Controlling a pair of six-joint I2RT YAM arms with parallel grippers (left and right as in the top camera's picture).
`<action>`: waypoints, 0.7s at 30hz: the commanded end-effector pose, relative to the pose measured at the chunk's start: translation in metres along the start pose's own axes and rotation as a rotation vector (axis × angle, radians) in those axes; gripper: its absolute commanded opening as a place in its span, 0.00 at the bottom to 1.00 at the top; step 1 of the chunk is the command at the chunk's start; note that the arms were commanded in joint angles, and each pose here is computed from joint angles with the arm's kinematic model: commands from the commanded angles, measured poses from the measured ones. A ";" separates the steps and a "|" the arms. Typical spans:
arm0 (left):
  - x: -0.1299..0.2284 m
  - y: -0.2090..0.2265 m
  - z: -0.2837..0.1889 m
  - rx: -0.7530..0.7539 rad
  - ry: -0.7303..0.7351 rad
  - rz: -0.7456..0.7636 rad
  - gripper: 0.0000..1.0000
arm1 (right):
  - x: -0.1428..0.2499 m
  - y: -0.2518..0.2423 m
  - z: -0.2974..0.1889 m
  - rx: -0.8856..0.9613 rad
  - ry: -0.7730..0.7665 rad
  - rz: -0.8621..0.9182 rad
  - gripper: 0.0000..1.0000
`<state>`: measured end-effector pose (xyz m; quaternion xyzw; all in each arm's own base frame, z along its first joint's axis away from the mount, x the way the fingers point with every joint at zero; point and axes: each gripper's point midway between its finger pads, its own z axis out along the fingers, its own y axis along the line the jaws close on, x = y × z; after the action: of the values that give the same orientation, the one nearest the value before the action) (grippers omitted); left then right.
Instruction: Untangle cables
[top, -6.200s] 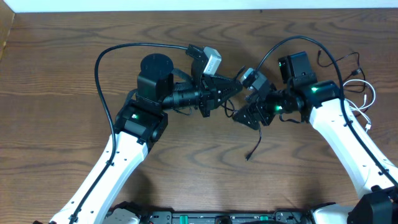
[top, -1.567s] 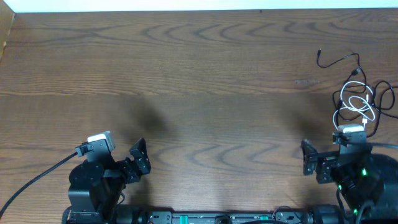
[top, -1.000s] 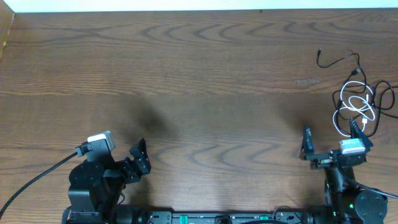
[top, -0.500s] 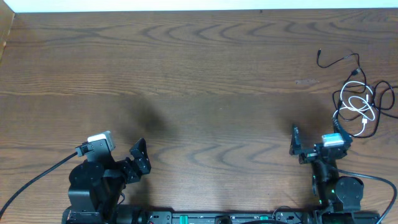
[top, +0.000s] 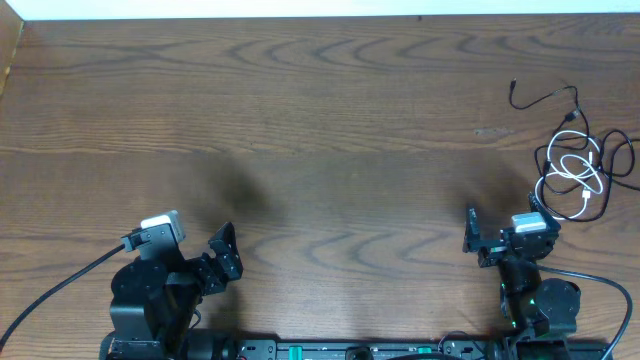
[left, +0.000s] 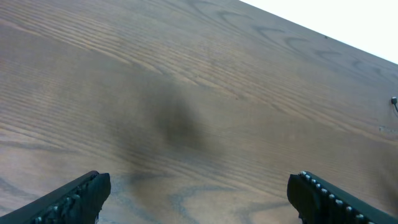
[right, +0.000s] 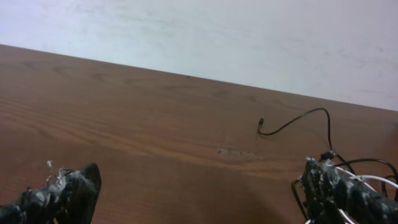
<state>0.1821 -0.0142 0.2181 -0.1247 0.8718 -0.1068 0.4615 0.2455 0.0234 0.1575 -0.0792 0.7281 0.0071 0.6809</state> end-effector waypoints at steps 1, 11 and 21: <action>0.001 -0.001 0.001 0.006 0.003 0.017 0.96 | 0.001 0.002 0.000 -0.007 0.004 -0.006 0.99; 0.001 -0.001 0.001 0.006 0.003 0.017 0.96 | 0.001 0.002 0.000 -0.007 0.004 -0.006 0.99; 0.031 0.017 0.008 -0.040 0.040 -0.002 0.96 | 0.001 0.002 0.000 -0.007 0.004 -0.006 0.99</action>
<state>0.1717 -0.0124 0.1994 -0.1305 0.8866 -0.0994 0.4324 0.2454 0.0234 0.1573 -0.0792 0.7283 0.0072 0.6806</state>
